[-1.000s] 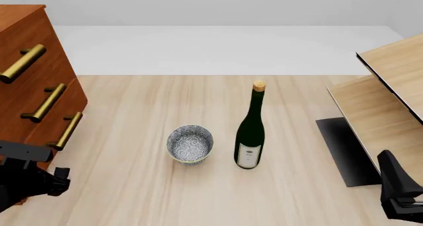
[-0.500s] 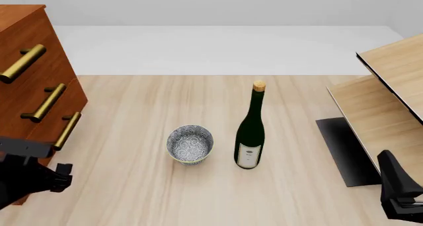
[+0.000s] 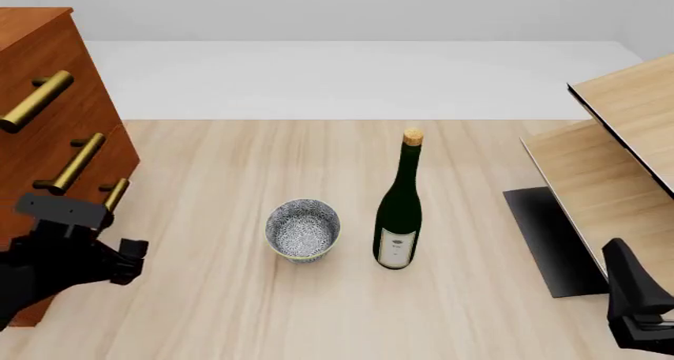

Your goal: Close the bottom drawer of the cabinet and open the top drawer.

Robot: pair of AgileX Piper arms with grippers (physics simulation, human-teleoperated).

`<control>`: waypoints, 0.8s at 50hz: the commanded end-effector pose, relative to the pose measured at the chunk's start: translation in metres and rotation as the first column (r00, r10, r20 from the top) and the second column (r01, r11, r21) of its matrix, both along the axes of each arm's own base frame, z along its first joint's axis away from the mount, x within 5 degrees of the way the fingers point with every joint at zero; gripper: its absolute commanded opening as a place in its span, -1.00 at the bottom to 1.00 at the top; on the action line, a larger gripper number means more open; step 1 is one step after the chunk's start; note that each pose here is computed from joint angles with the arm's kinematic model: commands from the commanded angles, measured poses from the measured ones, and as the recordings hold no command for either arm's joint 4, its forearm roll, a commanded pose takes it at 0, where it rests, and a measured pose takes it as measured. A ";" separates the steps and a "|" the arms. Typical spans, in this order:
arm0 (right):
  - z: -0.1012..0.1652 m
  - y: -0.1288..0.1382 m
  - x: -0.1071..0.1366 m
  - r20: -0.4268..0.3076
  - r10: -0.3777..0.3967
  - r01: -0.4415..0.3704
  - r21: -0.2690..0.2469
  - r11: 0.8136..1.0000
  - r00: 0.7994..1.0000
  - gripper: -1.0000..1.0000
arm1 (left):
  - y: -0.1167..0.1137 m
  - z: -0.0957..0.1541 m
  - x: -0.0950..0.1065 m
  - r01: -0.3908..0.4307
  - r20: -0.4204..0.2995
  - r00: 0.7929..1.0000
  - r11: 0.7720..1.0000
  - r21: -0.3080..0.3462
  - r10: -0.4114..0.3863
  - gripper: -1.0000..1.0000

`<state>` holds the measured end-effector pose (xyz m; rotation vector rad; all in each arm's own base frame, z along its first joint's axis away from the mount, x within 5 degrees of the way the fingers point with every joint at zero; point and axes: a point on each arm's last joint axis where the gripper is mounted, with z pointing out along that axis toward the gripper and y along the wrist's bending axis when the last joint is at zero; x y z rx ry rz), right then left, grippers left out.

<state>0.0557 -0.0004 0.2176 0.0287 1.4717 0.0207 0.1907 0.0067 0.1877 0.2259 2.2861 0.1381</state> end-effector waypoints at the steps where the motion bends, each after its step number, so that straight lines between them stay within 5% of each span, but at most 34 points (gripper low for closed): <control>1: 0.000 0.000 0.000 0.000 -0.003 0.003 0.005 1.000 1.000 1.00 | -0.017 0.007 0.007 0.056 0.000 0.998 0.998 -0.033 -0.056 1.00; 11: 0.000 0.000 0.000 0.001 -0.004 0.004 0.006 1.000 1.000 1.00 | -0.027 0.020 0.004 0.125 0.047 0.991 0.992 -0.016 -0.124 1.00; 15: 0.000 0.000 0.000 0.001 -0.003 0.003 0.007 1.000 1.000 1.00 | -0.047 0.028 0.012 0.183 0.054 0.982 0.982 -0.056 -0.180 1.00; 21: 0.000 0.000 0.000 0.001 -0.002 0.002 0.006 1.000 1.000 1.00 | -0.038 0.058 -0.004 0.243 0.196 0.947 0.966 0.084 -0.255 1.00; 23: 0.000 0.000 0.000 0.001 -0.002 0.002 0.006 1.000 1.000 1.00 | -0.040 0.069 -0.011 0.282 0.247 0.917 0.948 0.149 -0.312 1.00; 25: 0.000 0.000 0.000 0.001 -0.002 0.002 0.004 1.000 1.000 1.00 | -0.051 0.074 -0.002 0.312 0.225 0.917 0.944 0.111 -0.330 1.00; 31: 0.000 0.000 0.000 0.002 -0.001 0.001 0.003 1.000 1.000 1.00 | -0.046 0.083 -0.017 0.343 0.301 0.857 0.899 0.271 -0.418 1.00; 40: 0.000 0.000 0.000 0.001 0.000 0.000 0.003 1.000 1.000 1.00 | -0.053 0.091 -0.008 0.370 0.298 0.844 0.887 0.276 -0.445 1.00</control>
